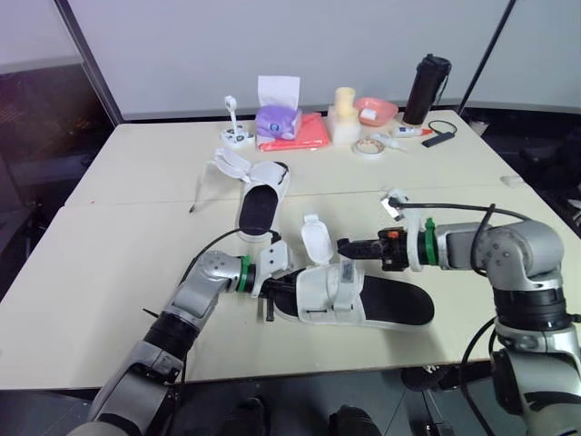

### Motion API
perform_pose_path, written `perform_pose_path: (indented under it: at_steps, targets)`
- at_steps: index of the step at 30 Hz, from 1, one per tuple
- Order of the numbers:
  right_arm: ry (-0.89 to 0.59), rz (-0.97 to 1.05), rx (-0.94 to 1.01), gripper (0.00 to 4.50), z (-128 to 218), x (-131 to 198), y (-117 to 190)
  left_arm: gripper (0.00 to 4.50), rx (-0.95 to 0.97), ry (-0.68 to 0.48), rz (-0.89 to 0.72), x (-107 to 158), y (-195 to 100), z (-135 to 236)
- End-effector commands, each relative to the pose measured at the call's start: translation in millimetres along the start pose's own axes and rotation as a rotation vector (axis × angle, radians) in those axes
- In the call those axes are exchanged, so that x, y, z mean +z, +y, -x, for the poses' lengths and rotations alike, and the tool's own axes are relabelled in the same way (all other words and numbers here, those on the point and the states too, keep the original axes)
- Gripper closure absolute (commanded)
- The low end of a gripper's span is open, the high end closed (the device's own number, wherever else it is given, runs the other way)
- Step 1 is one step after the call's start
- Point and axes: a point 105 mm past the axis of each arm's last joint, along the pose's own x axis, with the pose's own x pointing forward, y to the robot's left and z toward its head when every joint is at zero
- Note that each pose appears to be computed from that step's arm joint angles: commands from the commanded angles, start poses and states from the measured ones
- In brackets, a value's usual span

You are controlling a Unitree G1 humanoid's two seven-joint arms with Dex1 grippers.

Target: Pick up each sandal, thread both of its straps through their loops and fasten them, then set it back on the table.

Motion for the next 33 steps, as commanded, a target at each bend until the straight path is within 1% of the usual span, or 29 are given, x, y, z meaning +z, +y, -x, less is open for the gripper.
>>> perform_pose_path:
  at_steps: [1, 5, 11, 18, 26, 33]
  targets:
    - [-0.079, 0.15, 0.16, 4.47, 13.4, 26.4, 44.0, 4.5, -0.046, 0.062, 0.041, -18.6, -12.7, -4.7]
    - [-0.096, 0.217, 0.218, 4.47, 17.8, 34.2, 63.2, 4.5, -0.054, 0.065, 0.043, -19.8, -14.6, -4.9]
    - [-0.119, 0.245, 0.222, 4.47, 15.6, 40.8, 65.1, 4.5, -0.08, 0.084, 0.036, -22.4, -19.2, -7.3]
    - [-0.146, 0.223, 0.127, 4.47, 4.0, 51.3, 38.9, 4.5, -0.101, 0.097, 0.036, -24.9, -23.9, -6.5]
    - [-0.091, 0.212, 0.027, 4.47, -3.5, 38.3, 10.1, 4.5, -0.099, 0.102, 0.04, -26.2, -25.3, -4.6]
    - [-0.087, 0.188, -0.075, 4.47, -5.5, 33.8, -15.2, 4.5, -0.1, 0.099, 0.041, -25.4, -26.3, -4.6]
